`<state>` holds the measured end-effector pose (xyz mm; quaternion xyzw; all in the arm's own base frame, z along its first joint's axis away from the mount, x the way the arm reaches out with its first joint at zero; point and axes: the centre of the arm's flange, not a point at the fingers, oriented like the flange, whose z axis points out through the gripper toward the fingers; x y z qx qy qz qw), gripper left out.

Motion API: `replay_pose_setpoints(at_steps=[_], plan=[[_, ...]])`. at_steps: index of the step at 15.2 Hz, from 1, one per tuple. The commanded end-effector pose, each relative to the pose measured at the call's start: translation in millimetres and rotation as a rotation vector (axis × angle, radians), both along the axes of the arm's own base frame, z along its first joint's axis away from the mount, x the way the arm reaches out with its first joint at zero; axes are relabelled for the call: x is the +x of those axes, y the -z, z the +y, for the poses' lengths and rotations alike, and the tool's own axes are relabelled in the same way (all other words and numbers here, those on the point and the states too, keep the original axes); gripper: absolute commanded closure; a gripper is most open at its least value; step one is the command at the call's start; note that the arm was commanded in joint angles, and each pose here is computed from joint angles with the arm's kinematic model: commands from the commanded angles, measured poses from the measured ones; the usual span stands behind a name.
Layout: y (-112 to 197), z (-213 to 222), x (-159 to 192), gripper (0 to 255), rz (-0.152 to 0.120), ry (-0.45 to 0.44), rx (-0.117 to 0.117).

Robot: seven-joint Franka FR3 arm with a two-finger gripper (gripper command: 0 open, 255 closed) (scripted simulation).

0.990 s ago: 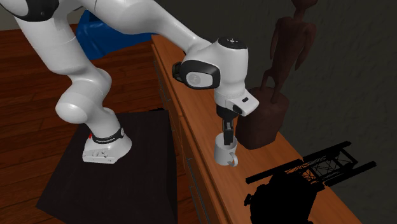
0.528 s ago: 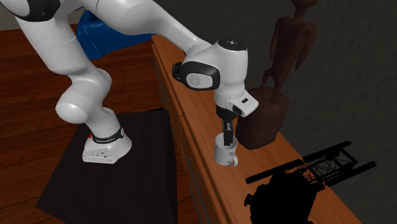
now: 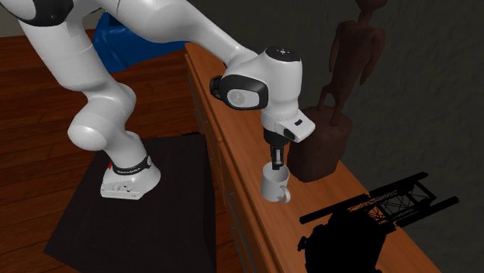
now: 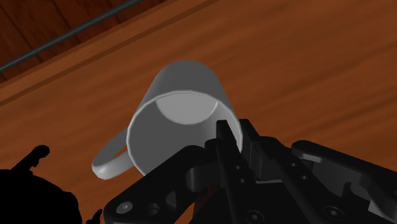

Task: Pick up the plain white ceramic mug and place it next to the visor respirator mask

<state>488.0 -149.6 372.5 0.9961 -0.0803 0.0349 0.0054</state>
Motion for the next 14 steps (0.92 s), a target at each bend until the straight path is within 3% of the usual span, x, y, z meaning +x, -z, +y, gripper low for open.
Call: replay_pose_setpoints(at_steps=[1,14], plan=[[0.2,-0.1,-0.1,255,0.000,0.000,0.000],[-63.1,-0.1,0.0,255,0.000,0.000,0.000]])
